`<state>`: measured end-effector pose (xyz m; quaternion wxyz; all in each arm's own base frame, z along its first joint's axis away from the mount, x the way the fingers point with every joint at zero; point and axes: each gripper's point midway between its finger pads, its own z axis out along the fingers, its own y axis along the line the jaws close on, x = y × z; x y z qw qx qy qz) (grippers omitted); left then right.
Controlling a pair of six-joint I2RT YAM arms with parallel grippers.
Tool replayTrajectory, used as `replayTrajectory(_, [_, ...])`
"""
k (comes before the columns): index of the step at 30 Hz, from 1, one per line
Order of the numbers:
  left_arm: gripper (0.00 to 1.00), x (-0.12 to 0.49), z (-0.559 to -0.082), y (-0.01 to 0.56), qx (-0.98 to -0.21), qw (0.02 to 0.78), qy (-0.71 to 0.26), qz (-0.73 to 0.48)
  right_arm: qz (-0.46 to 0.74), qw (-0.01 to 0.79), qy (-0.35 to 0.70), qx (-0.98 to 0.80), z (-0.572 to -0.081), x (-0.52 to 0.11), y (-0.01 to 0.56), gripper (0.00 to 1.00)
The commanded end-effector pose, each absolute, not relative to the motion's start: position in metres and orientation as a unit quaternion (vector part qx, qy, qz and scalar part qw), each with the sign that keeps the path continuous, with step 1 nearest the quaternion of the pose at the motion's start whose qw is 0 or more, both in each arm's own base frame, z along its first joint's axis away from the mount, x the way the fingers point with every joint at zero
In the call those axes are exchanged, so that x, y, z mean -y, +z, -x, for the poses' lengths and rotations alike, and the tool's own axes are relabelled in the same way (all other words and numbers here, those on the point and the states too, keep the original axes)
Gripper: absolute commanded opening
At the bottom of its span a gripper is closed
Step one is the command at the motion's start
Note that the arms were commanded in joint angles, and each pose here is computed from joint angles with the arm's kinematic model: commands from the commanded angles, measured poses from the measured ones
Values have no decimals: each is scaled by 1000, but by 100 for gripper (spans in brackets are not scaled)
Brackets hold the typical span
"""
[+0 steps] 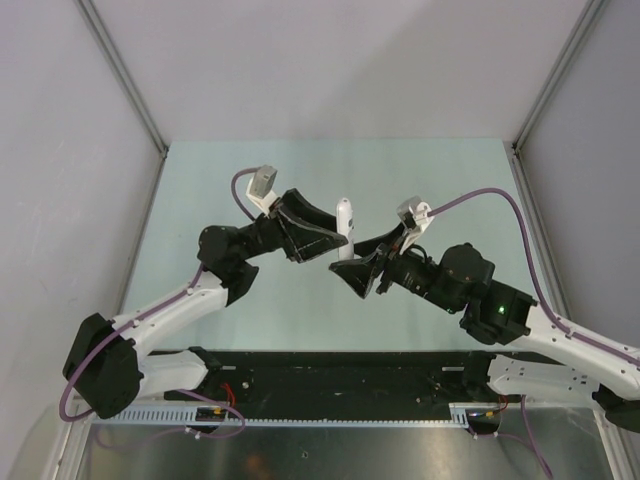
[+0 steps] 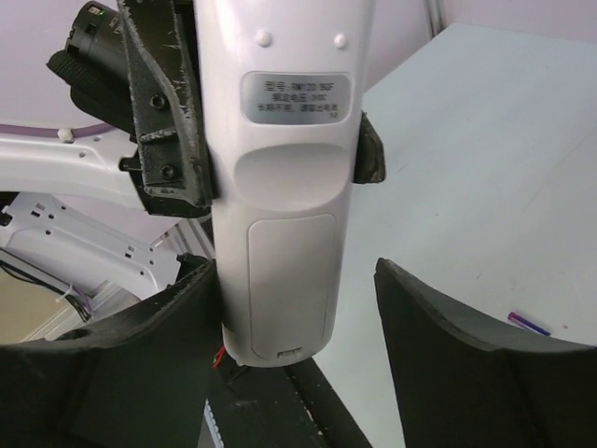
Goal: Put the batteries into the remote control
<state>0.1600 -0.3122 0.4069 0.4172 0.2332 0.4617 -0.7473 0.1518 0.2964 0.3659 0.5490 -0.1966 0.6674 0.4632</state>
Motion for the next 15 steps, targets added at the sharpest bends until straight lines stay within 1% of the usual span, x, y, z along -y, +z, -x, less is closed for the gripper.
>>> replayTrajectory(1, [0,303,-147,425,-431,432,-753,-245,193,563,461,-658,-157,-297,372,66])
replayTrajectory(2, [0,304,-147,424,-433,431,-753,-245,195,561,461,-659,-157,-297,371,64])
replayTrajectory(3, [0,304,-147,423,-432,432,-752,-245,194,563,460,-658,-157,-296,372,56])
replayTrajectory(4, [2,304,-148,422,-434,432,-752,-243,195,563,461,-658,-157,-296,372,51])
replayTrajectory(5, [9,304,-148,422,-435,432,-752,-243,196,566,460,-655,-157,-295,374,46])
replayTrajectory(6, [24,305,-149,419,-438,431,-751,-242,197,567,459,-654,-156,-294,374,35])
replayTrajectory(7, [61,305,-150,418,-439,431,-750,-243,199,569,459,-653,-155,-293,375,28])
replayTrajectory(8, [74,305,-150,416,-441,430,-750,-243,205,568,453,-656,-155,-291,373,21])
replayTrajectory(9, [91,306,-151,413,-444,428,-749,-243,206,568,446,-661,-156,-290,372,0])
replayTrajectory(10, [99,305,-154,412,-446,430,-747,-242,208,569,445,-659,-155,-288,378,0])
replayTrajectory(12, [100,305,-157,409,-453,427,-743,-246,218,564,420,-677,-155,-282,368,0])
replayTrajectory(15, [100,299,-174,402,-473,438,-728,-232,215,561,382,-702,-157,-270,359,0])
